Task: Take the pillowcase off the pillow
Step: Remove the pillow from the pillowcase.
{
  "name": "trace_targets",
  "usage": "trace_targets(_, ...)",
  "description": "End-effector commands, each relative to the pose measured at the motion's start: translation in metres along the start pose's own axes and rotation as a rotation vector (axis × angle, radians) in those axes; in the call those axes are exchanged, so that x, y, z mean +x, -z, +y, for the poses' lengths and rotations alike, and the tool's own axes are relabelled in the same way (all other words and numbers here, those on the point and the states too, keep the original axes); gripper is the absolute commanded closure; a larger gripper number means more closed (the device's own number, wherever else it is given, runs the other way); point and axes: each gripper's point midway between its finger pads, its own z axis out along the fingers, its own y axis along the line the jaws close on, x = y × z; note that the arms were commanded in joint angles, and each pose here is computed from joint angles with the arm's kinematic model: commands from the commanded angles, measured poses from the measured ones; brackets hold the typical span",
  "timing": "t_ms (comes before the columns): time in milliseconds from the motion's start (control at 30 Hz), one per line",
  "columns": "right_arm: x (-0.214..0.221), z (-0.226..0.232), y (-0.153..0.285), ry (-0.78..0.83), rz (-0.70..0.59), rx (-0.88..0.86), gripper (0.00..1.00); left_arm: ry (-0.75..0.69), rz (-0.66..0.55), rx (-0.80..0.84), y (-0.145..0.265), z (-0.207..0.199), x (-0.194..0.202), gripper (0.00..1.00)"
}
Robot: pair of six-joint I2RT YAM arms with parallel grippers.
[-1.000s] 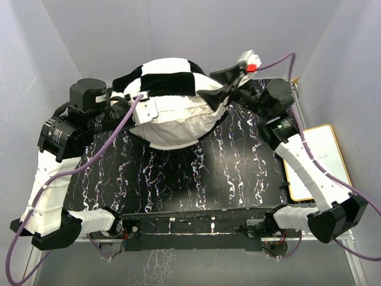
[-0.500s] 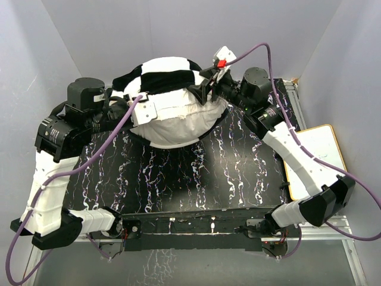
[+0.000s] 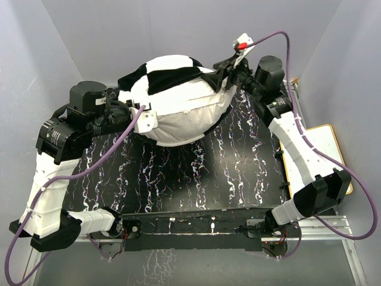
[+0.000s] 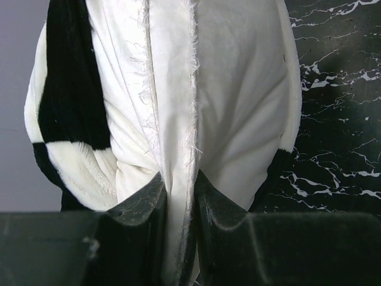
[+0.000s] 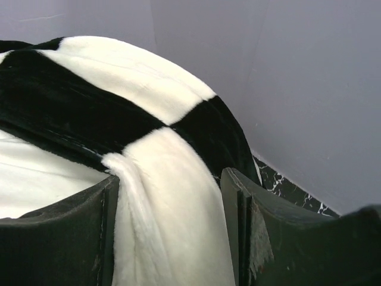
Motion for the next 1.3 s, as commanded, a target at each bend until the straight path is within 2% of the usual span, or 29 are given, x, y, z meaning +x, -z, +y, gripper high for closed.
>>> trace_targets(0, -0.003, -0.075, 0.028, -0.045, -0.035, 0.194, 0.40, -0.057, 0.064, -0.073, 0.031, -0.001, 0.010, 1.00)
trace_targets(233, 0.039, -0.093, 0.026, -0.098, 0.046, 0.257, 0.43, -0.077, 0.065, -0.115, 0.039, 0.012, 0.004, 1.00)
trace_targets(533, 0.125, -0.162, 0.030, -0.241, 0.159, 0.445, 0.50, -0.129, 0.109, -0.250, 0.068, 0.039, -0.002, 1.00)
trace_targets(767, 0.166, -0.157, 0.039, -0.332, 0.157, 0.472, 0.41, -0.182, 0.202, -0.453, 0.082, 0.075, 0.010, 1.00)
trace_targets(900, 0.168, -0.145, 0.056, -0.420, 0.091, 0.439, 0.38, -0.184, 0.204, -0.636, 0.086, 0.110, 0.006, 1.00)
trace_targets(1067, 0.124, -0.111, 0.076, -0.462, -0.147, 0.235, 0.38, -0.070, 0.089, -0.752, 0.089, 0.146, -0.021, 1.00)
trace_targets(1100, 0.120, -0.116, 0.084, -0.466, -0.166, 0.228, 0.38, -0.057, 0.070, -0.777, 0.092, 0.153, -0.026, 1.00)
trace_targets(1167, 0.120, -0.118, 0.086, -0.472, -0.151, 0.216, 0.38, -0.044, 0.023, -0.826, 0.099, 0.165, -0.038, 1.00)
trace_targets(1267, 0.136, -0.137, 0.085, -0.472, -0.083, 0.311, 0.39, -0.040, -0.025, -0.892, 0.110, 0.179, -0.050, 1.00)
